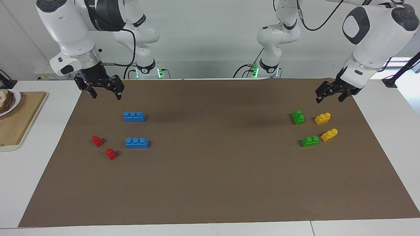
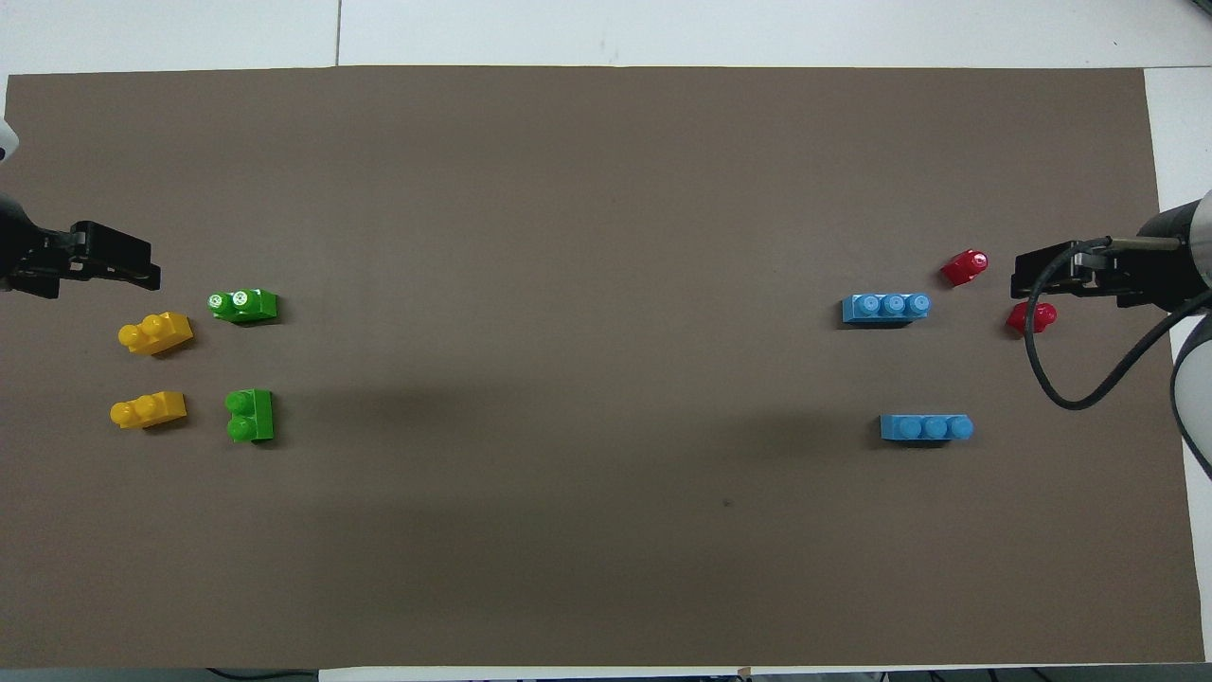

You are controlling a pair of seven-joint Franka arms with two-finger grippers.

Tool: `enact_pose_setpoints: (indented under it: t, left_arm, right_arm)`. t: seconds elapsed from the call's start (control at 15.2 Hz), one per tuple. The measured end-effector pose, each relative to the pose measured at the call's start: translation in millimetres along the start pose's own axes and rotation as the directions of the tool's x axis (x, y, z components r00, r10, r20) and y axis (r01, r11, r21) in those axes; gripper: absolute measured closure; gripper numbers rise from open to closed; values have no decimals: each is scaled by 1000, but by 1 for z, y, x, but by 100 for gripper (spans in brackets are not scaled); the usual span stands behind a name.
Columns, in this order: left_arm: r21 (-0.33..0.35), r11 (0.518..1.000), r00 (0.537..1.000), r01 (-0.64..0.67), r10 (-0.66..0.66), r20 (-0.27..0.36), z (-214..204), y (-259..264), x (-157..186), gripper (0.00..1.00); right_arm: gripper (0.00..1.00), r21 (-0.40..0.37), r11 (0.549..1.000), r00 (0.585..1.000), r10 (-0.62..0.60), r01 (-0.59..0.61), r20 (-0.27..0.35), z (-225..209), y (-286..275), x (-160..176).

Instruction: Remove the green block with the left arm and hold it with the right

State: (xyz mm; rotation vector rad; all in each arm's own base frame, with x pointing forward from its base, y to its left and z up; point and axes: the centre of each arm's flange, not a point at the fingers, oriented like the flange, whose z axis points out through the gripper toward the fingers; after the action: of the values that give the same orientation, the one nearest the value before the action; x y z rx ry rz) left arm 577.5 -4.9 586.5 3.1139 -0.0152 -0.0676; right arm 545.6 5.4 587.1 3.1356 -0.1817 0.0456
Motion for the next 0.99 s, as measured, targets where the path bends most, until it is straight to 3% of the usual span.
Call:
enact_pose_setpoints:
  t: [0.99]
  left_arm:
    - [3,1000,999,-1,2,-32,-19,2,-10,0]
  right_arm:
    - [0,0,1000,1000,0,0,3,1,0,-2]
